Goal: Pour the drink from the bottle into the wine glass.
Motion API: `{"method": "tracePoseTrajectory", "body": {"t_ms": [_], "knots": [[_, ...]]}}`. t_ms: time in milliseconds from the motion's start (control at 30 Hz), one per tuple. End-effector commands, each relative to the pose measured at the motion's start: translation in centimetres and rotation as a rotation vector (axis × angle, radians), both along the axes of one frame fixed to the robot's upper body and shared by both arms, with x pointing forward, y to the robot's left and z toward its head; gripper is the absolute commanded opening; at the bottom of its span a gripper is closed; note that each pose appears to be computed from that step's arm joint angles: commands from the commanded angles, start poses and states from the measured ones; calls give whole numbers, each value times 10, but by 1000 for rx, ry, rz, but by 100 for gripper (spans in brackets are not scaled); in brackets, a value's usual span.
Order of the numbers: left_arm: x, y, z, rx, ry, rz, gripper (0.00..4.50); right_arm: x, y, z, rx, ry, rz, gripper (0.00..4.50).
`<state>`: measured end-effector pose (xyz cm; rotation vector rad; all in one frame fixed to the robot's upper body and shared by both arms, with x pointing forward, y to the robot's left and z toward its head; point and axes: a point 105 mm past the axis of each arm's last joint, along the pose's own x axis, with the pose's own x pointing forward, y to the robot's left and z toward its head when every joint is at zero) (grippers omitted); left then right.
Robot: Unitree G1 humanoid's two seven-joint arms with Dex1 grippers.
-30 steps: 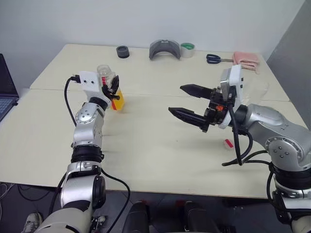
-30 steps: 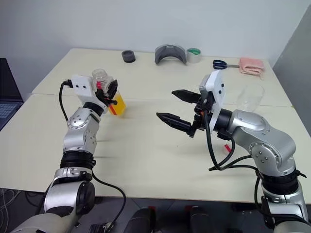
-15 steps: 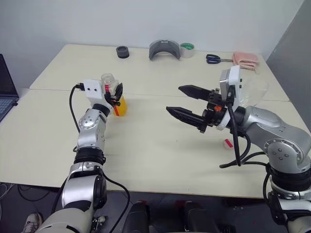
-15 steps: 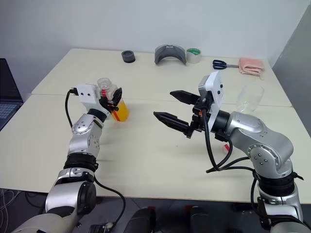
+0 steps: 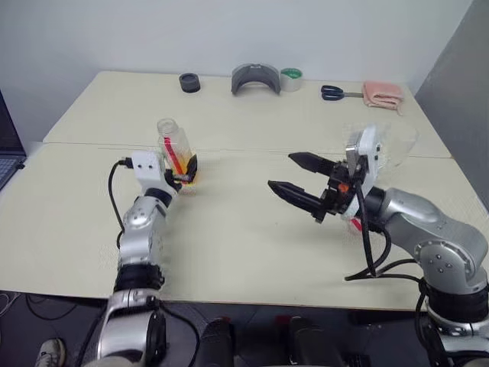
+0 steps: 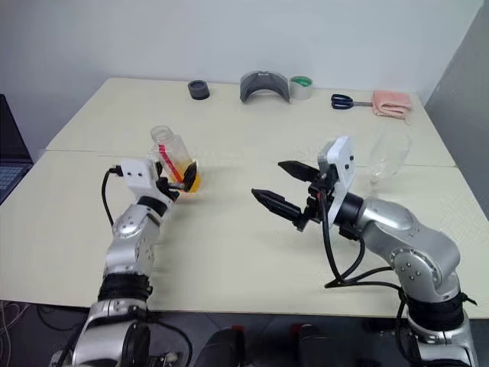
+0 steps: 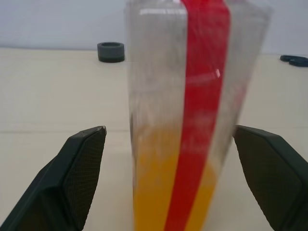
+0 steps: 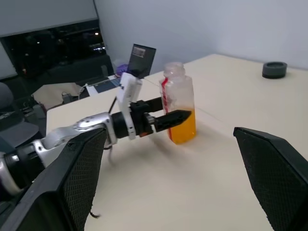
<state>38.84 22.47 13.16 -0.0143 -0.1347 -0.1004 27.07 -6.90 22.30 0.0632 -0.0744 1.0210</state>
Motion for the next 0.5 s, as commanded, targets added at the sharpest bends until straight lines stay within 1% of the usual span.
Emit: {"method": "tracePoseTrajectory", "body": {"t_ms": [33,133,200,233,333,400,500], "knots": [[-21,0,10,-8,-28,25,448,-15,-12,-1,31,-30,-85,450],[-42,1,1,-10,17,29,448,-24,-22,-19,30,20,-175,450],[-54,-2,-2,-6,45,6,448,-24,-33,-32,13,52,-270,450],[-61,-8,-2,5,60,-38,448,-17,-48,-44,-11,82,-383,450],[-82,-35,0,34,103,-232,448,-3,-95,-77,-46,174,-689,450],[-96,-57,7,57,121,-396,448,1,-119,-93,-86,195,-811,450],[-112,-82,21,84,129,-626,448,12,-150,-107,-105,199,-956,450]]}}
